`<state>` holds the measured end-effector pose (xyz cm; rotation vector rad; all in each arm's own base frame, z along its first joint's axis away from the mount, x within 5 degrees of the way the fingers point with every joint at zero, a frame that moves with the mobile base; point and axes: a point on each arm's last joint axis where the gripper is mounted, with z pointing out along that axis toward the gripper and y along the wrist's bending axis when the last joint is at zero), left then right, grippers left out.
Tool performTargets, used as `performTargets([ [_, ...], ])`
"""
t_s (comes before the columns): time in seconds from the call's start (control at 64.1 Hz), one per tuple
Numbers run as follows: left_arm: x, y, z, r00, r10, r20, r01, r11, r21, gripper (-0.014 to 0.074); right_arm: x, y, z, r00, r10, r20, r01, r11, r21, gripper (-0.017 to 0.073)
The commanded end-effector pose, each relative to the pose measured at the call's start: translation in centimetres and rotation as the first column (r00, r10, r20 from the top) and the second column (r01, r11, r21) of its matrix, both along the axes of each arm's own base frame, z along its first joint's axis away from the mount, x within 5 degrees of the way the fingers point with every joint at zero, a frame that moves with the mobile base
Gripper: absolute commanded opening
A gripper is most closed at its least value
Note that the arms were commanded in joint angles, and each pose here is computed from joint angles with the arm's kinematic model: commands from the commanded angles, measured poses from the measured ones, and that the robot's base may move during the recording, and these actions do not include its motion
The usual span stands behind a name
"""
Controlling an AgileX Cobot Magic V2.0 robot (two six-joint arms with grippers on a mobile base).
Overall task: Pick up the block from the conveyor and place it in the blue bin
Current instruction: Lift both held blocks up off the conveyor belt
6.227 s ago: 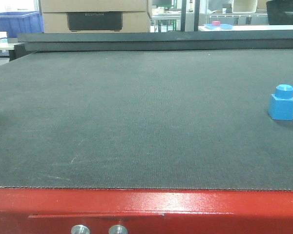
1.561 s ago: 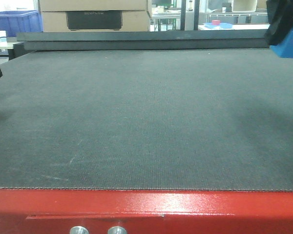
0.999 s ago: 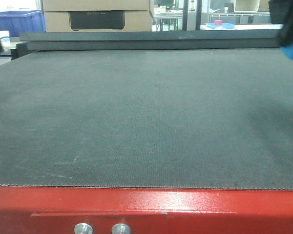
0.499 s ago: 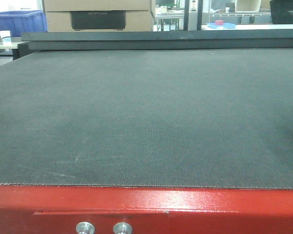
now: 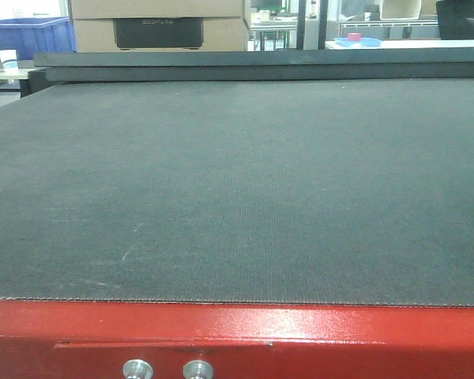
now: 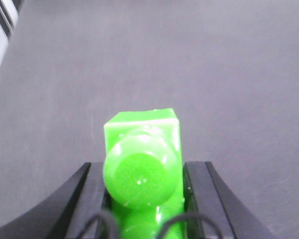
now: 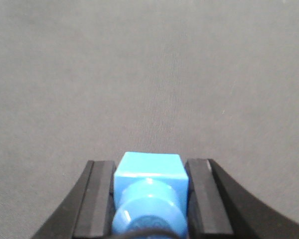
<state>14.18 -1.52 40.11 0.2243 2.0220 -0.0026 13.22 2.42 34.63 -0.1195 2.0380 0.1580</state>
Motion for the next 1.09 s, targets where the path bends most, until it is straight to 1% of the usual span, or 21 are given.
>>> performTargets([
  [0.0,-0.9,-0.5,0.5,0.998,-0.038,0.045,0.038,0.999,-0.008,-0.0111,-0.8,0.0,2.1,0.998,0.022,0.064,-0.021,1.000,-0.018,-0.0160],
  [0.109,-1.8,-0.8,0.9,0.994,-0.072,0.079,0.073,0.997,-0.012,-0.0111,-1.7,0.1,4.4,0.992,0.040,0.118,-0.039,0.999,-0.009,-0.0160],
  [0.312,-3.0,-0.6,1.8,0.984,-0.074,0.165,0.078,0.997,-0.021,-0.0111,-3.6,-0.3,7.8,0.978,0.038,0.206,-0.041,0.999,0.007,-0.0160],
  [1.077,-3.0,-0.6,1.9,0.982,-0.074,0.173,0.079,0.997,-0.022,-0.0111,-3.8,-0.4,7.9,0.978,0.038,0.205,-0.041,0.999,0.007,-0.0162],
])
